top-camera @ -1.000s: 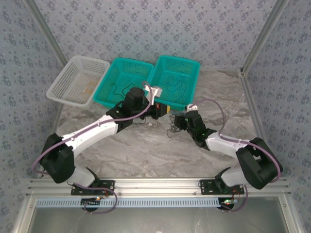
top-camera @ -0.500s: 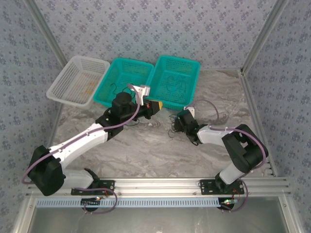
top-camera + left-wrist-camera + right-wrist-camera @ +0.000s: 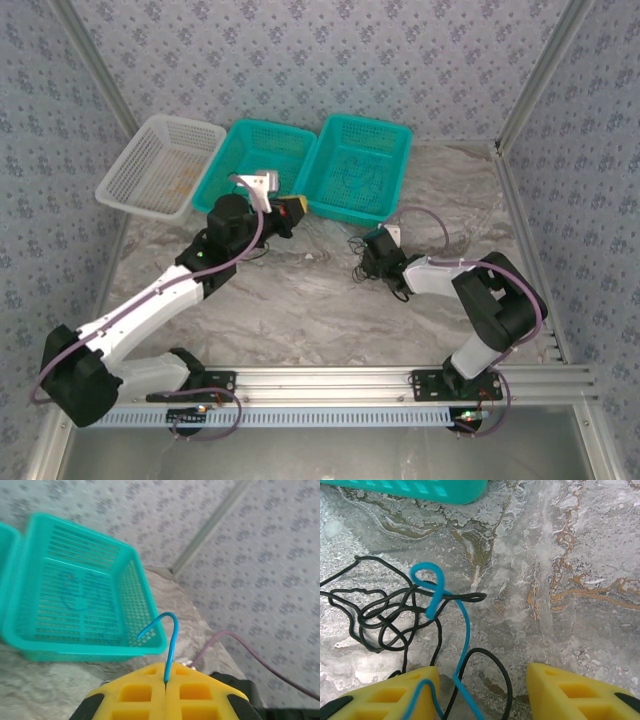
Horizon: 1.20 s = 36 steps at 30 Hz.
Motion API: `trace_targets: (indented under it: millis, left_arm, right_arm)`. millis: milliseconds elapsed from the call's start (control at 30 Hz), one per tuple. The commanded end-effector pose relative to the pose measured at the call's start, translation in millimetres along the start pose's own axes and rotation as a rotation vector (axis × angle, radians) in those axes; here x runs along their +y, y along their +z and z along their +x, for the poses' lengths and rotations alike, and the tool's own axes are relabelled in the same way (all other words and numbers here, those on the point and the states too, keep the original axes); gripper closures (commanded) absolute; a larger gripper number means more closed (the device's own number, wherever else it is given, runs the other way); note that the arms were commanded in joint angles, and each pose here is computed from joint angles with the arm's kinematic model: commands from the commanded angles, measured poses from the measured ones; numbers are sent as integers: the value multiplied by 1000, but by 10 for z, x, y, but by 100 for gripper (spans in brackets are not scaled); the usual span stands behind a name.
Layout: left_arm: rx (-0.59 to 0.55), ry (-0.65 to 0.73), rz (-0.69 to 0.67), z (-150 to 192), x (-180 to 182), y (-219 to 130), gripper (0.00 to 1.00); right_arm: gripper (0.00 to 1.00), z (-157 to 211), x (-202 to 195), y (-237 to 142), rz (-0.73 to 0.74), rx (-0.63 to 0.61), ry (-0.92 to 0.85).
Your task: Untangle the cables
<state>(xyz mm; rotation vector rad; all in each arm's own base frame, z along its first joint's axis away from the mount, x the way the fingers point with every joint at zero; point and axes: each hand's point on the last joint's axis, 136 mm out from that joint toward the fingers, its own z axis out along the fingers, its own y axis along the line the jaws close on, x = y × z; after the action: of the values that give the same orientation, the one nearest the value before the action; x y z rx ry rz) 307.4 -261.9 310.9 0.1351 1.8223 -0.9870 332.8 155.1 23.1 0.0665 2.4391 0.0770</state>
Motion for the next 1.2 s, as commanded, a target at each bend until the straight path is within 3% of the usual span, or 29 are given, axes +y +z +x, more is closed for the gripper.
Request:
trace_targets:
  millis: [0, 167, 300, 400, 633, 733, 867, 1167]
  left_arm:
    - [-107, -30, -151, -218, 295, -188, 100]
    - [-142, -44, -237, -371, 502, -379, 100]
    - [-239, -60, -390, -556, 724, -650, 100]
    - [-276, -65, -393, -640, 746, -753, 100]
    - [-222, -78, -350, -592, 679, -676, 100]
    - [-186, -76, -294, -553, 591, -587, 100]
    - [-95, -88, -184, -446, 413, -388, 100]
    - [-34, -129, -112, -340, 331, -183, 100]
  right_arm:
    - [47, 135, -133, -19, 62, 47, -24]
    - [47, 207, -247, -66, 89, 66, -29]
    - [46, 246, -335, -93, 103, 66, -15]
    - [46, 273, -397, -102, 113, 71, 4]
    - [45, 203, -434, -148, 113, 57, 39]
    - [41, 88, -194, -205, -37, 4, 10]
    - [27, -204, 288, -462, -305, -105, -105]
    - [22, -513, 805, -526, -455, -194, -305]
